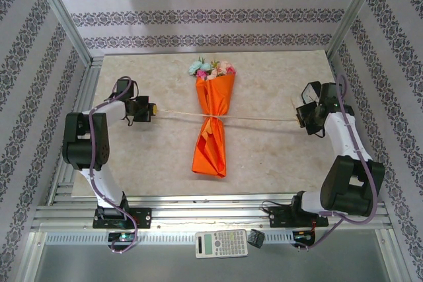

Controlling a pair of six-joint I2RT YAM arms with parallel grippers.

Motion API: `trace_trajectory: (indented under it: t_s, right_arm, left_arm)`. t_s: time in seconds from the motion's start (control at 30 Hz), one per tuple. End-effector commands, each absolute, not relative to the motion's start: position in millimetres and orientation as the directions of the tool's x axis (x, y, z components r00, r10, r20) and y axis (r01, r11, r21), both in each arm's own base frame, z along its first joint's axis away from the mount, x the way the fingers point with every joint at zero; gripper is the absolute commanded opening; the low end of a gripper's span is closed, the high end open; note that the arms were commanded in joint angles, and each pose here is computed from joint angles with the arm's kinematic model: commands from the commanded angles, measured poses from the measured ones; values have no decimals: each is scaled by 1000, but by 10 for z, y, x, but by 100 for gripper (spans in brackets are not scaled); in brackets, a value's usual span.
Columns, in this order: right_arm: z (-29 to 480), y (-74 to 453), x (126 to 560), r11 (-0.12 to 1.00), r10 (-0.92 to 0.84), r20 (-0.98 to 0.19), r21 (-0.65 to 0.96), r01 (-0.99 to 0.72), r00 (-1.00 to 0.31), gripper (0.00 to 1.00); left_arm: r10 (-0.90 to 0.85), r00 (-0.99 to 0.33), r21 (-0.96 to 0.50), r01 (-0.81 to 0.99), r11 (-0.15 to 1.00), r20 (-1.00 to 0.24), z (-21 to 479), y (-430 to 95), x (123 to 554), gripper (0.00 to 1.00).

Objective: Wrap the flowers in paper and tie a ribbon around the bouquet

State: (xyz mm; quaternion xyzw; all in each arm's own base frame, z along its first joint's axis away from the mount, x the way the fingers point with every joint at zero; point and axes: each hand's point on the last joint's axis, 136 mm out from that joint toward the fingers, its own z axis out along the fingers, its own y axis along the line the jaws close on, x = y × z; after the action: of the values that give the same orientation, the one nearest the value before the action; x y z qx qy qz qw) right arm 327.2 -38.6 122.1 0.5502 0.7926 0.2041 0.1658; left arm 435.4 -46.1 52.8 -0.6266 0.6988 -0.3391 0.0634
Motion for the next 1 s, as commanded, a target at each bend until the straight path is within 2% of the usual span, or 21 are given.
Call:
trace_trajectory:
  t_s: [0.0, 0.57, 0.97]
  right_arm:
    - [1311, -757, 3180, 296, 955, -156, 476, 828, -252, 0]
    - [1309, -1111, 2914, 219, 964, -231, 423, 879, -128, 0]
    - [1218, -1297, 2811, 144, 975, -217, 418, 897, -56, 0]
  left_arm:
    - [-961, -90, -582, -809, -82, 262, 589, 1, 4411, 0]
    - [-968, 22, -587, -791, -170, 251, 668, 439, 4234, 0]
    - [-959, 89, -592, -770, -238, 270, 689, 688, 4127, 0]
